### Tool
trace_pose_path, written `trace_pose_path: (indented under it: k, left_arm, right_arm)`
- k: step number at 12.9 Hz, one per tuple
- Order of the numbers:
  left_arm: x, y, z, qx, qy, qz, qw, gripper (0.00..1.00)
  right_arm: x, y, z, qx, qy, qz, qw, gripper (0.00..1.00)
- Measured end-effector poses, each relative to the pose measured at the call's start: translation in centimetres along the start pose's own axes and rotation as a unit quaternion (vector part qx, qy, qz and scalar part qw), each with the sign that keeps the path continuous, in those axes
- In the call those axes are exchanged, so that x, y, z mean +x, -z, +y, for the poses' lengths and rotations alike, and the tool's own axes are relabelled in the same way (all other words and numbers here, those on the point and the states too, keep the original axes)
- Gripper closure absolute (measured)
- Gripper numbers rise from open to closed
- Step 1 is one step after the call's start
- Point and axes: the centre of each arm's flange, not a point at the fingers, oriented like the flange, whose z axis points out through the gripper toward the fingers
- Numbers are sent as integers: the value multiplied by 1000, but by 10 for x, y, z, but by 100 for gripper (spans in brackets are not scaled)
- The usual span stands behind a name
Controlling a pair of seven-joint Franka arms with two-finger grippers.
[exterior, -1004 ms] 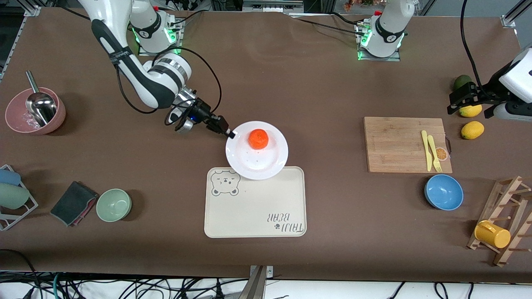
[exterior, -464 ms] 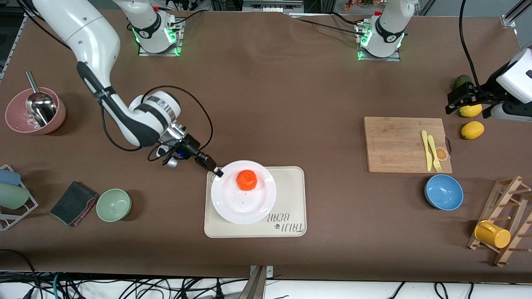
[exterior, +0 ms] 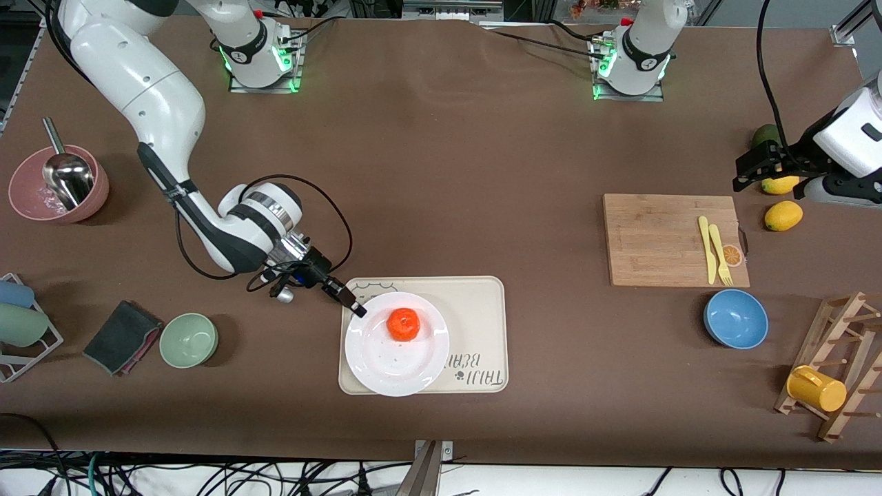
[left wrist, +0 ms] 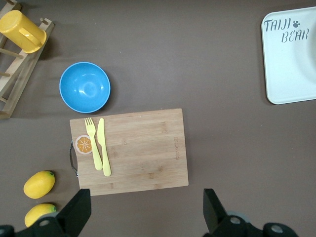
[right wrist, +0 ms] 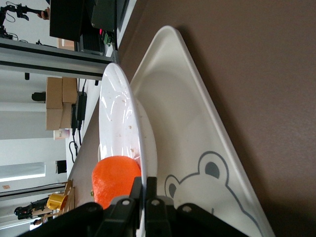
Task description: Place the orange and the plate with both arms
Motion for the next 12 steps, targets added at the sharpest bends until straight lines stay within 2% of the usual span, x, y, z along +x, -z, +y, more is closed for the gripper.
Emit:
trace_pose_path:
  k: [3, 7, 8, 10, 11, 12]
  left_arm:
    - [0, 0, 0, 0, 0, 0, 1000, 0]
    - [0, 0, 1, 0, -1, 0, 1000, 0]
    - [0, 0, 1, 0, -1, 0, 1000, 0]
    - [0, 0, 1, 0, -1, 0, 1000, 0]
    - [0, 0, 1, 0, -1, 0, 1000, 0]
    - [0, 0, 1, 0, -1, 0, 1000, 0]
  right_arm:
    - [-4, -5, 3, -1, -1, -4, 1000, 95]
    - [8, -1, -6, 4, 16, 4, 1000, 54]
    - [18, 4, -12, 5, 36, 8, 999, 40]
    - [38, 24, -33, 4, 92, 17, 996, 19]
    - [44, 38, -43, 0, 130, 18, 991, 7]
    - [48, 52, -51, -9, 175, 14, 984, 0]
